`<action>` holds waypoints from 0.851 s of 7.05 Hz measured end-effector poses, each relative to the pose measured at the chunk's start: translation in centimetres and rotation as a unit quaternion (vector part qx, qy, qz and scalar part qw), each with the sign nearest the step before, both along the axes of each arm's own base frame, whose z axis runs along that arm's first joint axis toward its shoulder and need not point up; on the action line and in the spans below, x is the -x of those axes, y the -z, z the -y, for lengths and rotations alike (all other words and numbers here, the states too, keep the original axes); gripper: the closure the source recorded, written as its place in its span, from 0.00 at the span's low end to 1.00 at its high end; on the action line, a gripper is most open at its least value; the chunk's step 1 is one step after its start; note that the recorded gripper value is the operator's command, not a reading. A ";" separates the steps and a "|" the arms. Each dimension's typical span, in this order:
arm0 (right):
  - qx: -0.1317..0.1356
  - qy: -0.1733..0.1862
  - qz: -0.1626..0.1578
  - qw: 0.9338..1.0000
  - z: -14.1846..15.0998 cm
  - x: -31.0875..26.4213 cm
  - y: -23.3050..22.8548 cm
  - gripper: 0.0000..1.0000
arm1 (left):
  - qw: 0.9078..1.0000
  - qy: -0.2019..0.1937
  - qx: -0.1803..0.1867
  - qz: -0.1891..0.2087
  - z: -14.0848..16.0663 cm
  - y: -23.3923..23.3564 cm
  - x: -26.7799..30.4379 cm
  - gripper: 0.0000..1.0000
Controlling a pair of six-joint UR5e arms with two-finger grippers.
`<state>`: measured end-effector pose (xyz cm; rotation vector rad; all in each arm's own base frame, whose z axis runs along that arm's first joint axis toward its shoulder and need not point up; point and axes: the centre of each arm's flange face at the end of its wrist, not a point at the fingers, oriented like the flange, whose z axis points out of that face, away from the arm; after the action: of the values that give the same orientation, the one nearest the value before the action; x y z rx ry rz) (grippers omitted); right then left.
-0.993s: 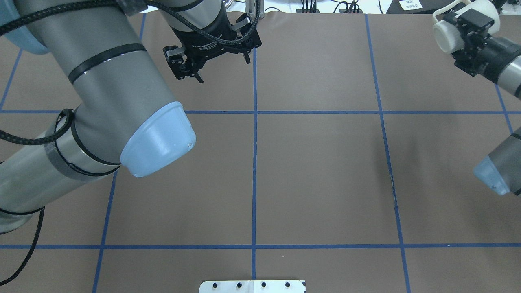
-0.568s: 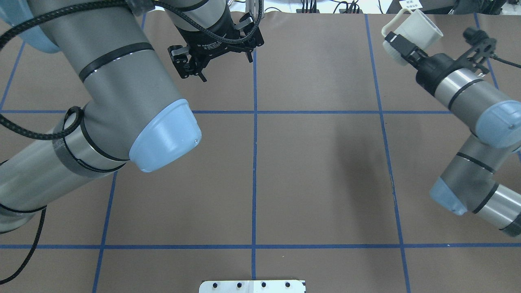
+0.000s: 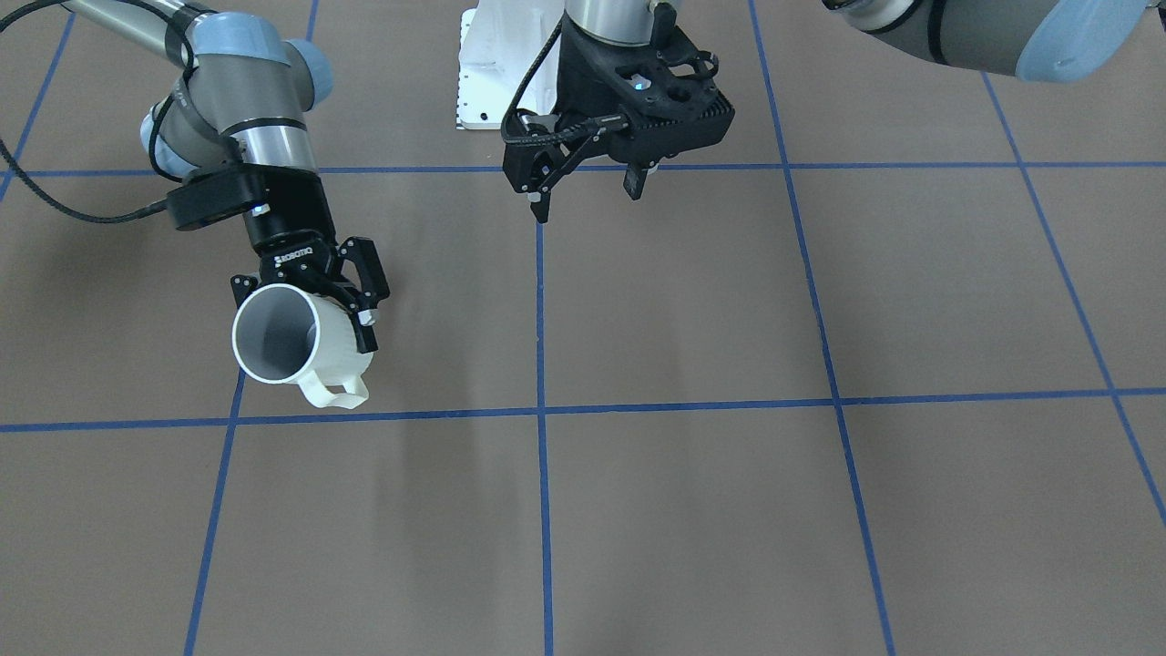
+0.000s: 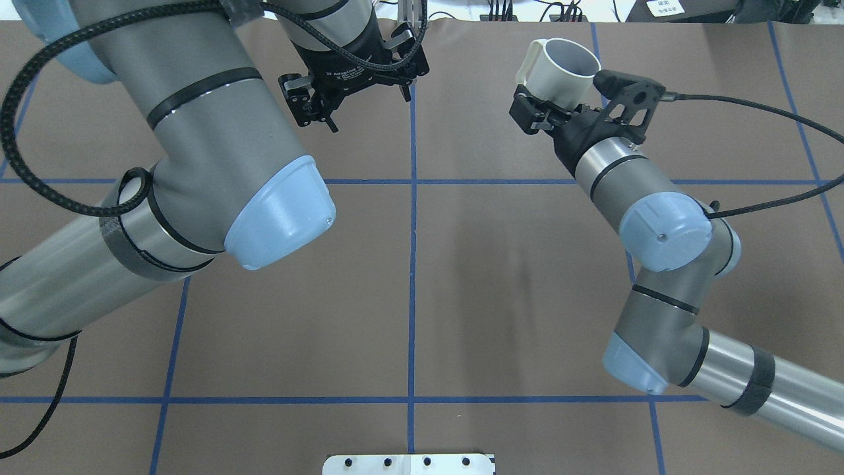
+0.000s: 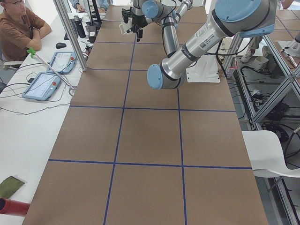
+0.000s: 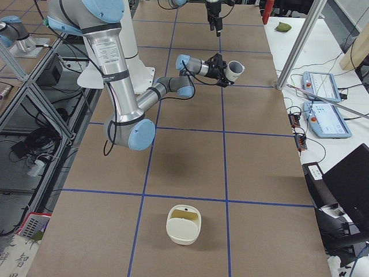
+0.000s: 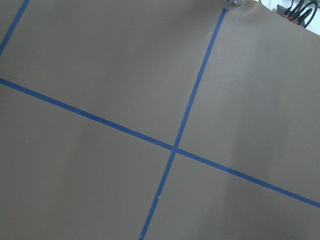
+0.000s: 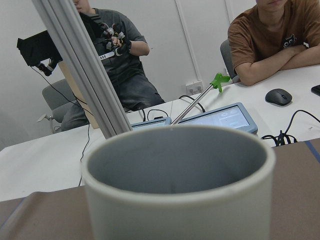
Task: Left arm hands cup to right arm to dump lemon
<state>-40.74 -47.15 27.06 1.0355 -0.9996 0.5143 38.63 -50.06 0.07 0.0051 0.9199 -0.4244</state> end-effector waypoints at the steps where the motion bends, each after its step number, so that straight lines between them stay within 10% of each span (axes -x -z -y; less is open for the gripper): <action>1: -0.005 0.003 -0.035 0.999 -0.6 1.7 1.3 1.00 | 1.000 0.000 0.001 0.001 0.2 0.1 -0.2 0.02; 6: -0.044 0.029 -0.123 0.991 -7.4 8.9 2.5 1.00 | 1.000 0.002 0.003 -0.002 1.7 1.3 -1.4 0.06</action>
<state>-49.64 -39.78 24.57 1.1151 -0.8369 0.2880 40.04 -51.74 -1.25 0.0002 0.9227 -0.4309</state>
